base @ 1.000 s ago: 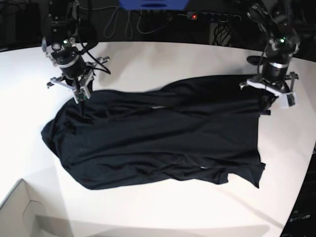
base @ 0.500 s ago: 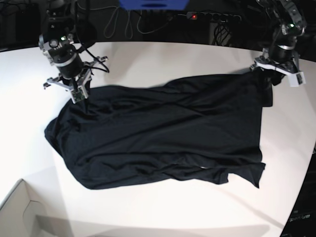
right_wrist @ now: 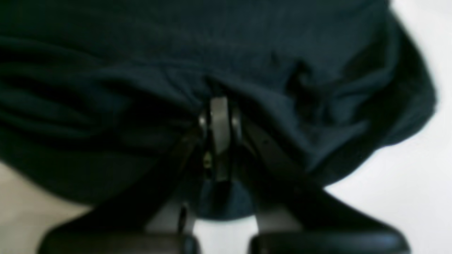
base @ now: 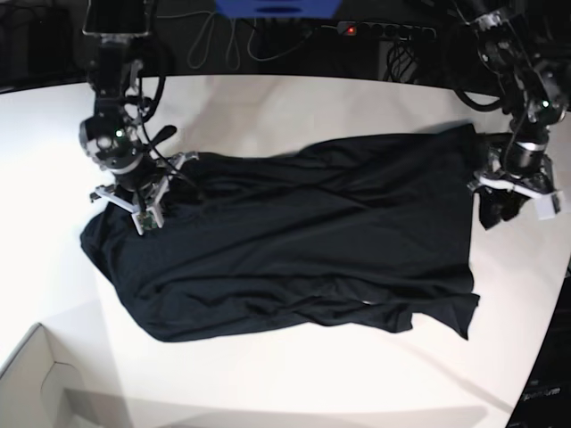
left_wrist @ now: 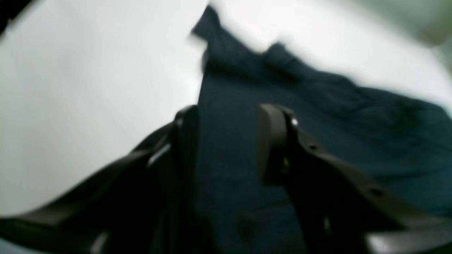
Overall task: Layout the t-shirt on the table in an organized manner, then fold the t-shirt properly
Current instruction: 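Grasp the shirt's collar edge with both grippers, then lift the collar edge with both grippers and pull the shirt taut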
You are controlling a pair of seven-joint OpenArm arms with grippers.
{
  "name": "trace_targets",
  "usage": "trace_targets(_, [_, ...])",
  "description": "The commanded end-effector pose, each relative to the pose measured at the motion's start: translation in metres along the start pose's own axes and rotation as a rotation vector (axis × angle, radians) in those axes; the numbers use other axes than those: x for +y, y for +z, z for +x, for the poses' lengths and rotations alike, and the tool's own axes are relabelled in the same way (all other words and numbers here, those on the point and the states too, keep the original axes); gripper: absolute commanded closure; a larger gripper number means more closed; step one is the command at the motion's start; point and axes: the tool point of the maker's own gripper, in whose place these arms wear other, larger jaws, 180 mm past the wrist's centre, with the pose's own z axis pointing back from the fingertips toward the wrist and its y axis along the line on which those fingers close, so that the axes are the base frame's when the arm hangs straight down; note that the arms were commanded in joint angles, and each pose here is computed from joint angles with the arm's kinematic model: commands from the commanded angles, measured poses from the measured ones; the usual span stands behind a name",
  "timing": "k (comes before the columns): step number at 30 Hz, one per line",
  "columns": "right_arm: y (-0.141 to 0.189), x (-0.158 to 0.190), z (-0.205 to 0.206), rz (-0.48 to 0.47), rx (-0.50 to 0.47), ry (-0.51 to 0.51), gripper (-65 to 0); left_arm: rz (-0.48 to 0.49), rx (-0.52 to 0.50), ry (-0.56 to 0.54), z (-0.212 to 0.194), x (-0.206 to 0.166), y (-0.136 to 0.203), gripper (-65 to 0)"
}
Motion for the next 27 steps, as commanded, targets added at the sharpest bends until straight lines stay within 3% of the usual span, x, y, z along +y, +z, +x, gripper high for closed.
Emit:
trace_targets(1, [0.001,-0.015,0.006,-0.029,-0.029,-0.001,0.0,-0.027,-0.05,-0.014,0.018,-0.006,-0.01,-26.0])
trace_targets(9, [0.018,-0.043,-0.055,-0.102,0.083,-0.085,0.0,0.015,0.03,0.007,0.003,0.007,-0.052,-26.0])
trace_targets(16, [0.037,-0.019,-0.108,-0.08,0.145,-0.134,0.0,-0.024,-0.006,0.018,0.031,-0.008,-0.073,-26.0])
trace_targets(21, [0.056,-0.003,-0.103,-0.083,0.093,-0.144,0.0,-0.119,0.057,-0.041,0.017,-0.048,-0.093,-26.0])
trace_targets(27, [0.092,-0.026,-0.068,-0.204,-0.012,-0.17,0.0,-0.187,0.18,-0.062,-0.027,-0.078,-0.106,-26.0])
